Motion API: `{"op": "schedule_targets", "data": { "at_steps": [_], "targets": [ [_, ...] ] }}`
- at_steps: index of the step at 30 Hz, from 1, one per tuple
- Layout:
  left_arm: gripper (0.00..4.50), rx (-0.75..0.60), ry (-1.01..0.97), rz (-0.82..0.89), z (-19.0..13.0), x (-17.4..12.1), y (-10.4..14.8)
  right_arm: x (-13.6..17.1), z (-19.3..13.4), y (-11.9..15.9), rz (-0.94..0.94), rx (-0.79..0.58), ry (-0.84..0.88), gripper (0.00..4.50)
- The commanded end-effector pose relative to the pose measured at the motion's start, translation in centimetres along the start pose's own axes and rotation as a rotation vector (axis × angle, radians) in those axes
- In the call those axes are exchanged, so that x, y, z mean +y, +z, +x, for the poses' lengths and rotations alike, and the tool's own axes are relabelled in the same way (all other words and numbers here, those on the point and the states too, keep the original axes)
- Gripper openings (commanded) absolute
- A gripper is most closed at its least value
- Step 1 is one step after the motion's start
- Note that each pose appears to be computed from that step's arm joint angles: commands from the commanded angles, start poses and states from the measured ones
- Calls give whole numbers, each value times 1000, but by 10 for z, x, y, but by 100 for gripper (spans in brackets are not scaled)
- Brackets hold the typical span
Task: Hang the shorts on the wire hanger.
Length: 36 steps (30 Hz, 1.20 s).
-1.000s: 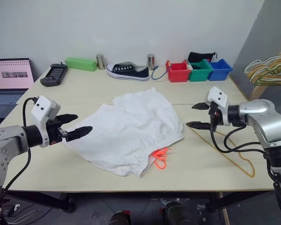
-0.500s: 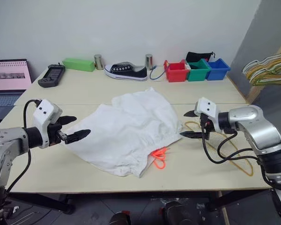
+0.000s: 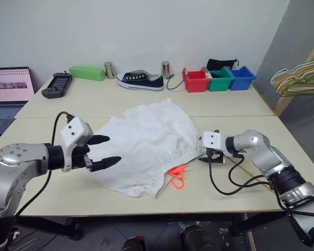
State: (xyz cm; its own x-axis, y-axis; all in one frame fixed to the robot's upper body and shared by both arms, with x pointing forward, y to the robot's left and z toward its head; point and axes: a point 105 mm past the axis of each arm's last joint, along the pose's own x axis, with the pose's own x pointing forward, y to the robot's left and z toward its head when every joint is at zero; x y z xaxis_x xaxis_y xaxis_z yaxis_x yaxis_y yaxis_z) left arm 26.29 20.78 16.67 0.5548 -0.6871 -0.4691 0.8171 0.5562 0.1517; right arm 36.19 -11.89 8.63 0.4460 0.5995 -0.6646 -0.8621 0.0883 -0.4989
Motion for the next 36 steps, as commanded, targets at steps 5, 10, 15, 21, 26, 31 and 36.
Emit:
{"op": "schedule_targets", "data": {
  "at_steps": [5, 10, 15, 21, 26, 31, 36],
  "targets": [
    [450, -2, -77, 25, 1, -18, 9, -17, 2, 7, -48, -10, -27, 247],
    [450, -1, -77, 25, 0, -20, 8, -36, 1, 0, -74, 27, -95, 136],
    [450, -7, -70, 29, 1, -18, 9, -63, 2, 3, -134, 62, -188, 92],
    [450, -12, -73, 39, 3, -17, 11, -95, 4, 14, -215, 96, -308, 92],
    [450, -16, -72, 46, 5, -15, 13, -109, 7, 17, -268, 134, -373, 92],
    [450, -19, -70, 48, 7, -17, 13, -107, 4, 1, -285, 205, -342, 145],
    [450, -9, -52, 33, 3, -15, 9, -106, -6, -3, -289, 194, -302, 284]
  ]
}}
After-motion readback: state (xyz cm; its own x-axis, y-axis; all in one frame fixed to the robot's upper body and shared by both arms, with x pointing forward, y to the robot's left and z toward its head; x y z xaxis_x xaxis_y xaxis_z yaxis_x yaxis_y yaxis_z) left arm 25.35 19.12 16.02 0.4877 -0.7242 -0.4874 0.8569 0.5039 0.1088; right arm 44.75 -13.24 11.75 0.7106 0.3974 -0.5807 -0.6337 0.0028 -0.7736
